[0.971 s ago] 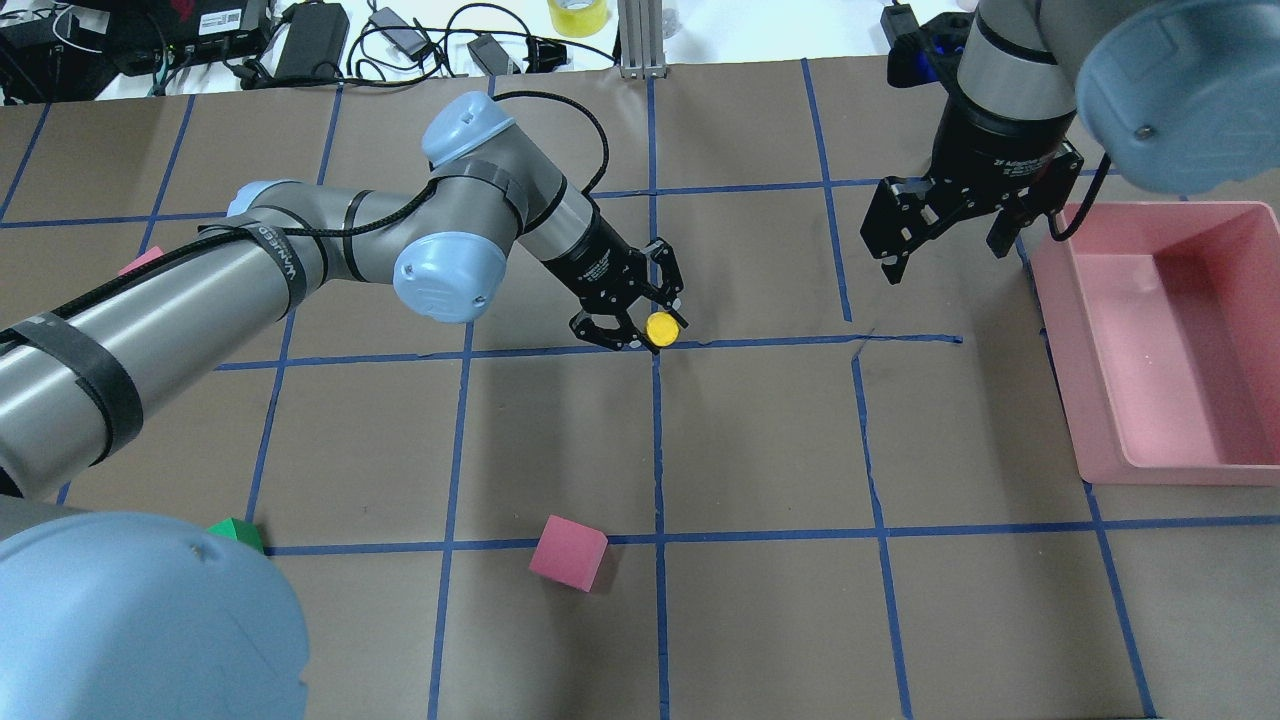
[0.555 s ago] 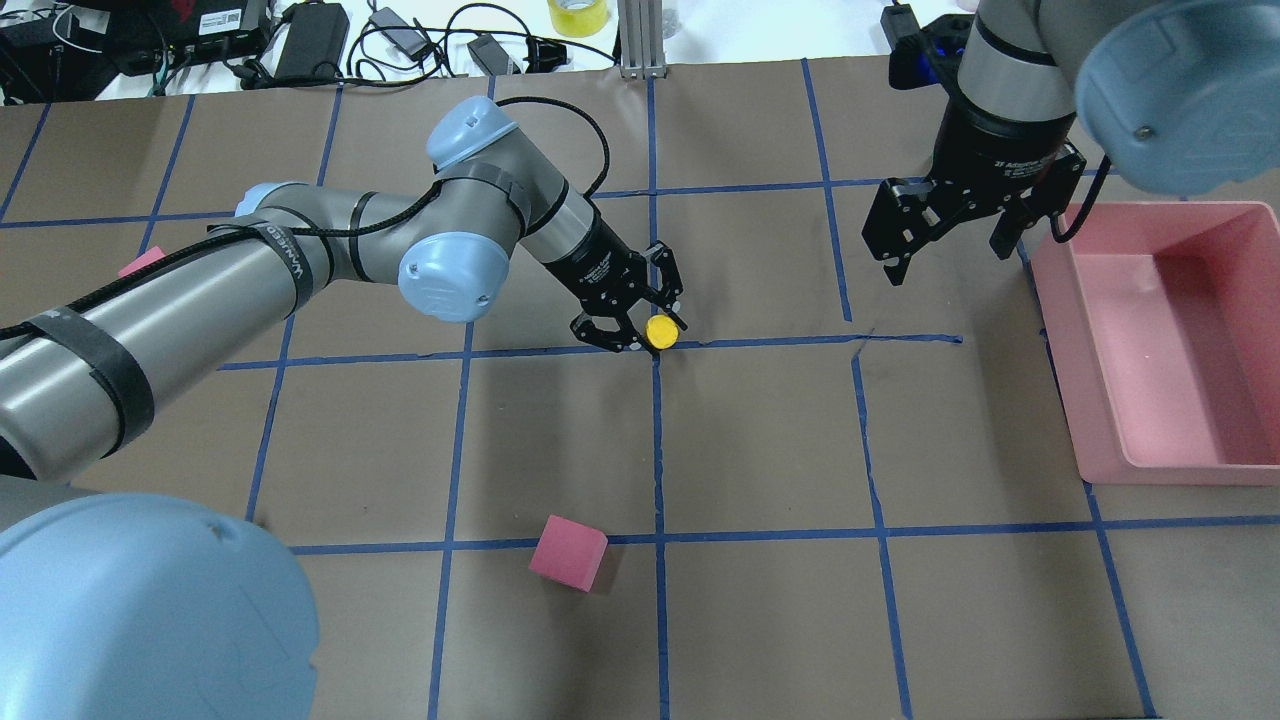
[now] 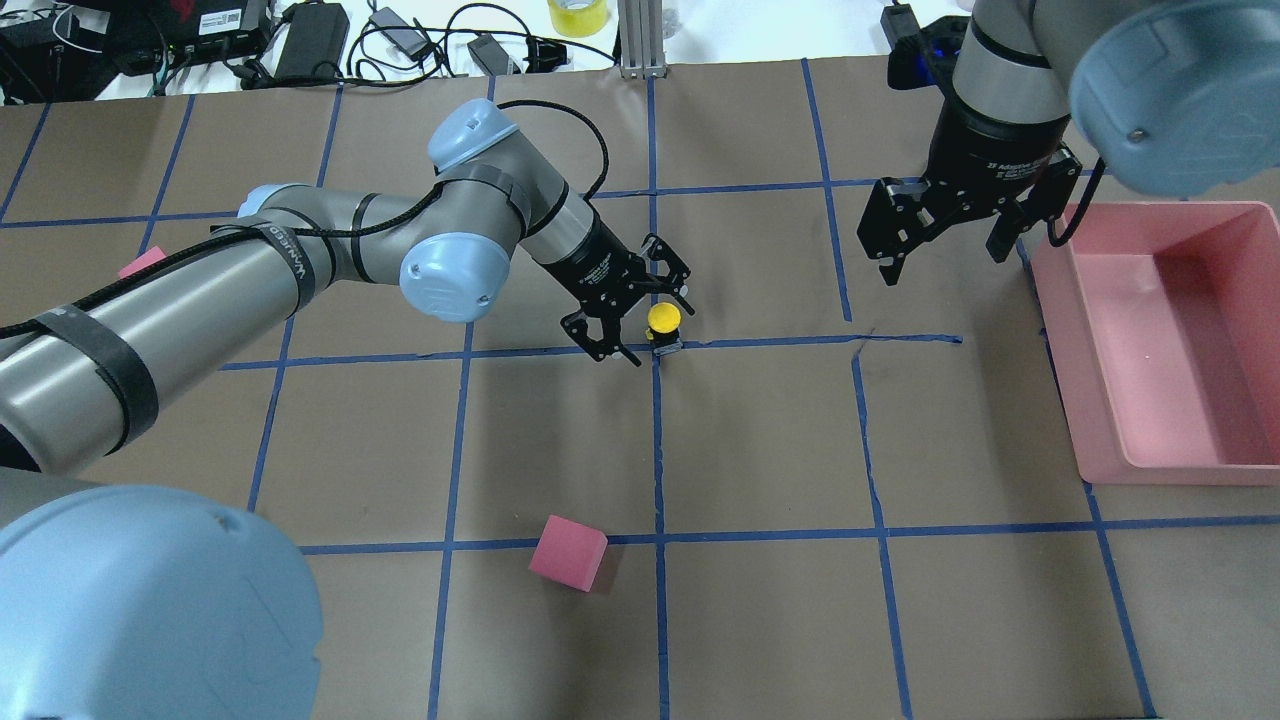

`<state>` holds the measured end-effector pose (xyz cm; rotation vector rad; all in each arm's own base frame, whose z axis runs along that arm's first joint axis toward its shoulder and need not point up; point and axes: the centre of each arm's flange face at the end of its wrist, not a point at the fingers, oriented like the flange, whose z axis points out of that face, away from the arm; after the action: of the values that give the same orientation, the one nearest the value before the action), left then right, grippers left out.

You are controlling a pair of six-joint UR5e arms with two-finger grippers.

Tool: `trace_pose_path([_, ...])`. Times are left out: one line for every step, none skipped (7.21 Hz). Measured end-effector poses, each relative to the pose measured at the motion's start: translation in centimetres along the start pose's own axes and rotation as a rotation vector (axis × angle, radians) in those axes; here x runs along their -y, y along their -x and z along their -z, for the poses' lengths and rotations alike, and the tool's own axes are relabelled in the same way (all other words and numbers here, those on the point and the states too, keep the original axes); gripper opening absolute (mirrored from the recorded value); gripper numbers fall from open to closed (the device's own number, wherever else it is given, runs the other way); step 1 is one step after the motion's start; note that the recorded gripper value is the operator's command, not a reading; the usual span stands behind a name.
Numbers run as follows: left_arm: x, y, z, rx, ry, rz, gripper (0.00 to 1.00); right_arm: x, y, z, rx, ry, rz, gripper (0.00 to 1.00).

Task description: Align button upright

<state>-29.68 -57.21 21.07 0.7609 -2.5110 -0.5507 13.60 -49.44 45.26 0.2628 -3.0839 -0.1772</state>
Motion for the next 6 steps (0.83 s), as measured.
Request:
trace_pose_path([-0.2, -0.4, 1.3, -0.009, -0.023, -0.013, 0.92, 0.0, 0.0, 0.0, 0.003, 0.000, -0.001, 1.00])
trace_pose_path([-0.6, -1.1, 3.8, -0.012, -0.070, -0.032, 0.92, 0.0, 0.0, 0.0, 0.004, -0.001, -0.002, 1.00])
trace_pose_path([-1.8, -2.0, 7.2, 0.000, -0.125, -0.050, 0.97, 0.0, 0.0, 0.0, 0.005, -0.002, -0.003, 1.00])
trace_pose_path([-4.1, -2.8, 11.2, 0.030, -0.178, -0.085, 1.00, 0.0, 0.0, 0.0, 0.006, -0.002, -0.004, 1.00])
trace_pose_path([-7.2, -3.1, 15.3, 0.067, -0.223, -0.141, 1.00, 0.0, 0.0, 0.0, 0.006, -0.002, -0.005, 1.00])
trace_pose_path([-10.4, -2.6, 18.9, 0.107, -0.266, -0.202, 1.00, 0.0, 0.1, -0.1, 0.007, 0.000, -0.004, 1.00])
